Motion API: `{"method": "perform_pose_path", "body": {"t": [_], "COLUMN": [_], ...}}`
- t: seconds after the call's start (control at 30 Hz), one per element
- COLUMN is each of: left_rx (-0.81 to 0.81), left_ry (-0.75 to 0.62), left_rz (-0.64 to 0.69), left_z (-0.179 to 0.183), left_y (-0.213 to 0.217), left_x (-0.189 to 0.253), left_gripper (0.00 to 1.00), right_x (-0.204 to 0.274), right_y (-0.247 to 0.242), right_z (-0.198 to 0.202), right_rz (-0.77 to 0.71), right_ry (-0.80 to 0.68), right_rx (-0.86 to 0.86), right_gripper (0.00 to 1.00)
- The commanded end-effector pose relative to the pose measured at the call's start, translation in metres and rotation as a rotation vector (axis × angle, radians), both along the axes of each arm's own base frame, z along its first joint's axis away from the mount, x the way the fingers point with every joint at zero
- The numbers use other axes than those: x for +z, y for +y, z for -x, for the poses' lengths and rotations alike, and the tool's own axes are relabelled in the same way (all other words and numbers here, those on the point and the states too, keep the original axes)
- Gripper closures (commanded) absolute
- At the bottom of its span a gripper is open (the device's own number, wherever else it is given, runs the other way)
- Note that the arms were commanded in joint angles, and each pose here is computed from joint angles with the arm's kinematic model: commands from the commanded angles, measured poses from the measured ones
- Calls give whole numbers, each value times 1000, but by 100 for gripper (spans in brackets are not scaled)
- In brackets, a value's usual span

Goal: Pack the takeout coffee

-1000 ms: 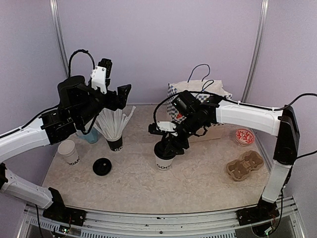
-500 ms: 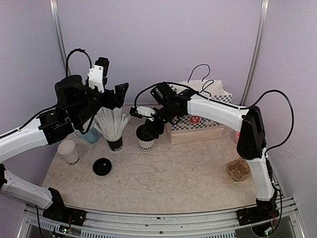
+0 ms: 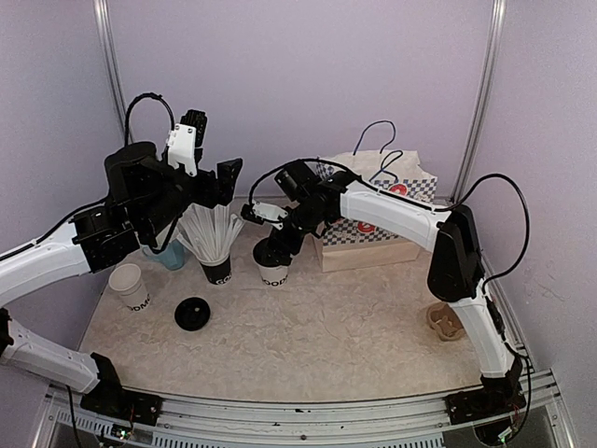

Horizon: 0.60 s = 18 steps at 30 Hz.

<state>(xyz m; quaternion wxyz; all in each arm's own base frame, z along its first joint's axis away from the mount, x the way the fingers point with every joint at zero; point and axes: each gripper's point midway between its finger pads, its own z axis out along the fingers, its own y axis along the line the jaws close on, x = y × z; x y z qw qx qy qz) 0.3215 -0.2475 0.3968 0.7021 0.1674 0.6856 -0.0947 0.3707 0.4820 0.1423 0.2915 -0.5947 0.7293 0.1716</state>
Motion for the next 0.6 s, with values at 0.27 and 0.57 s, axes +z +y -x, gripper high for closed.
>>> {"method": "perform_pose_path", "body": {"t": [0.27, 0.57], "left_rx": [84, 120], "left_ry": [283, 797], "left_rz": [6, -83], "left_z": [-18, 40], "left_y": [8, 30], "left_x": [-16, -140], "left_gripper": [24, 44], "right_x": [104, 110], "right_y": [-40, -140], "right_z": [61, 123], "right_rz": [-119, -332], "right_ry": [-8, 107], "right_rx": [95, 246], "right_gripper": [1, 4]}}
